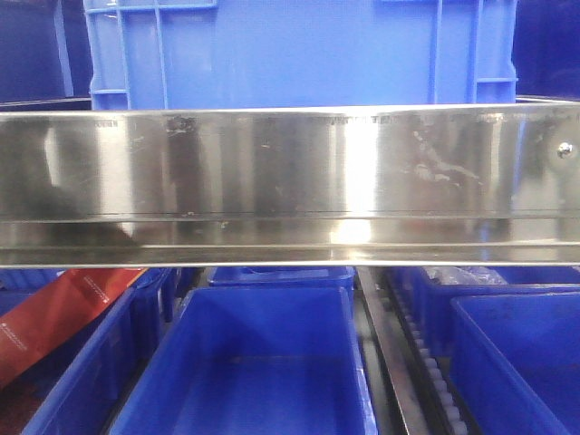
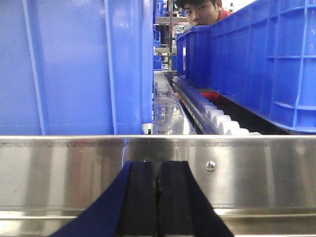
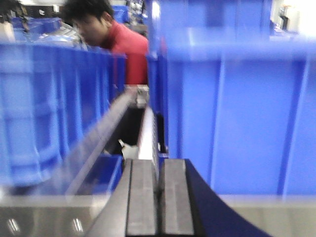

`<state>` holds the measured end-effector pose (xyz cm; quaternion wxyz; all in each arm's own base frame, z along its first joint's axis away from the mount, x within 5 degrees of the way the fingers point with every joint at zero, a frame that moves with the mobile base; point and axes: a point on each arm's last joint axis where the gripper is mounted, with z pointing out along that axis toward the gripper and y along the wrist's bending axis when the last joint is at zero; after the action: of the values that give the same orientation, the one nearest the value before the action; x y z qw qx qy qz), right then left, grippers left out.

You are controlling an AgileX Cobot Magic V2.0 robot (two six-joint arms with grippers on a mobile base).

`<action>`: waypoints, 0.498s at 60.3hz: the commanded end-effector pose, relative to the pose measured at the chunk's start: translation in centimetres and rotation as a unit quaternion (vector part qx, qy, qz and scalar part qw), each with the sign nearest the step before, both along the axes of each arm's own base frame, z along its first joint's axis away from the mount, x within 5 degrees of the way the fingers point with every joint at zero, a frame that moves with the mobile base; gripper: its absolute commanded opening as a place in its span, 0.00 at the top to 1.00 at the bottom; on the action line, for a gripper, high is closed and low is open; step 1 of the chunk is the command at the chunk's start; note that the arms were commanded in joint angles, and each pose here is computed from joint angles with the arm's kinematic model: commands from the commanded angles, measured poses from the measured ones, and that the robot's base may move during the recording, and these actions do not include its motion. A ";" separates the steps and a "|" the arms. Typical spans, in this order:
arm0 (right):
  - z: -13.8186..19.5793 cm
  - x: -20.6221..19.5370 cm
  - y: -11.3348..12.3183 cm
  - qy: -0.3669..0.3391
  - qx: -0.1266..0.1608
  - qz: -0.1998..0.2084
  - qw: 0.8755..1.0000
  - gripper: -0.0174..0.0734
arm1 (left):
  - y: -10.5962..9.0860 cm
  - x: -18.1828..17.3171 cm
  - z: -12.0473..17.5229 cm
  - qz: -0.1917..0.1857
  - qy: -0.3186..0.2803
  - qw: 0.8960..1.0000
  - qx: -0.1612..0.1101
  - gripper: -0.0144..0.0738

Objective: Place cylindrical capacitor in blue bin on shelf

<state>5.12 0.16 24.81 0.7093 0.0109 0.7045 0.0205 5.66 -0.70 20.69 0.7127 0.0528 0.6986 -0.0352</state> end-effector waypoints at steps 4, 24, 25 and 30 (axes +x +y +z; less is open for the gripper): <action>-2.8 0.2 -0.1 0.004 -0.003 -0.007 1.000 0.98 | 0.0 -0.1 0.3 -0.004 -0.017 1.000 -0.006 0.96; -4.8 0.5 -0.1 0.034 -0.008 -0.008 0.999 0.98 | 0.0 -0.1 0.3 -0.004 -0.017 1.000 -0.006 0.96; -4.8 0.5 -0.1 0.033 -0.008 -0.008 0.999 0.98 | 0.0 -0.1 0.3 -0.004 -0.017 1.000 -0.006 0.96; -4.8 0.5 -0.1 0.033 -0.008 -0.008 0.999 0.98 | 0.0 -0.1 0.3 -0.004 -0.017 1.000 -0.006 0.96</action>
<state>5.63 0.10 19.88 0.6787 0.0107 0.7342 0.0147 5.66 -0.70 20.71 0.7132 0.0528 0.6980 -0.0352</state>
